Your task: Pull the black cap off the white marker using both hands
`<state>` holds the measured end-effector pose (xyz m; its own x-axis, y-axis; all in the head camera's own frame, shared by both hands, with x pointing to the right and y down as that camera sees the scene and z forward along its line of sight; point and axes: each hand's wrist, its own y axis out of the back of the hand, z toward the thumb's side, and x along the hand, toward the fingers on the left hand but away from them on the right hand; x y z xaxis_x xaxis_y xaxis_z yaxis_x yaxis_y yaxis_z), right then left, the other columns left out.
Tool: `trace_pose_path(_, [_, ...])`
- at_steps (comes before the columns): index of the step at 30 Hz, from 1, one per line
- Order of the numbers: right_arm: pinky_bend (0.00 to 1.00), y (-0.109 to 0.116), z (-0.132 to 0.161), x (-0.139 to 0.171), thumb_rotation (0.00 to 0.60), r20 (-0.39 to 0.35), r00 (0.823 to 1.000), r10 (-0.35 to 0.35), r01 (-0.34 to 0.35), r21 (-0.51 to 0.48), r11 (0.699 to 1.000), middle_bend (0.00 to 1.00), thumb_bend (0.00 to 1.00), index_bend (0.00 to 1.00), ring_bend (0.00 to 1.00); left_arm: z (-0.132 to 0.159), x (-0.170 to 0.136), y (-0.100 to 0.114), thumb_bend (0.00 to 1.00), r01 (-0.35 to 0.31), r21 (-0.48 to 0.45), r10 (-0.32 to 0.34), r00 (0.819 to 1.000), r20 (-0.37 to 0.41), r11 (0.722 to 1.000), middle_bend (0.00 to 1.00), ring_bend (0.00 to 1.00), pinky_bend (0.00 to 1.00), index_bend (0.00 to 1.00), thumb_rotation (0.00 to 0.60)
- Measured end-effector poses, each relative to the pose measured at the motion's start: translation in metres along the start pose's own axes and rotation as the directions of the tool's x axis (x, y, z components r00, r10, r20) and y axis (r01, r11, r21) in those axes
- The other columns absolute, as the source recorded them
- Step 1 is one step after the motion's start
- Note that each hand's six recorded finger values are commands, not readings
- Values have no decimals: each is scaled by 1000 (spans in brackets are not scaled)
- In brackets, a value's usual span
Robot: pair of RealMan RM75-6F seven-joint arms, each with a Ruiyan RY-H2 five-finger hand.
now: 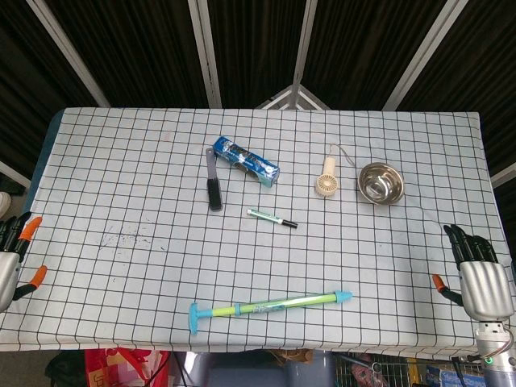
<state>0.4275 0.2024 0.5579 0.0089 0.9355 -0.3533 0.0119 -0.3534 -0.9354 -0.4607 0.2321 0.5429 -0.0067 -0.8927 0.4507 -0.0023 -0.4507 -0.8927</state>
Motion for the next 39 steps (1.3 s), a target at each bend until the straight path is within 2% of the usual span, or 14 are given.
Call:
trace_pose_path(10, [150,-7,1,-1,600,3,1000,14,-14,3,1000,120,275,79,171,2,-2,-6,465,2,8,-2,1000,10,1000,0,0,0,49,600])
trace_pose_path(23, [151,-3,-6,7,600,23,1000,17,-18,15,1000,120,274,79,171,11,10,-9,465,16,-21,-15,999,37,1000,0,0,0,46,600])
trace_pose_path(30, [151,5,-13,10,600,39,999,2,-2,5,1000,120,274,79,171,12,13,-3,465,-5,-19,5,1000,30,1000,0,0,0,69,600])
trace_pose_path(35, [150,1,-10,9,600,30,999,12,-12,5,1000,120,275,79,166,14,21,-1,465,6,-31,-5,1000,23,999,0,0,0,61,600])
trace_pose_path(39, [150,-4,-8,8,600,34,999,29,-29,10,1000,119,274,79,161,14,41,5,465,18,-29,-18,1000,-1,999,0,0,0,61,600])
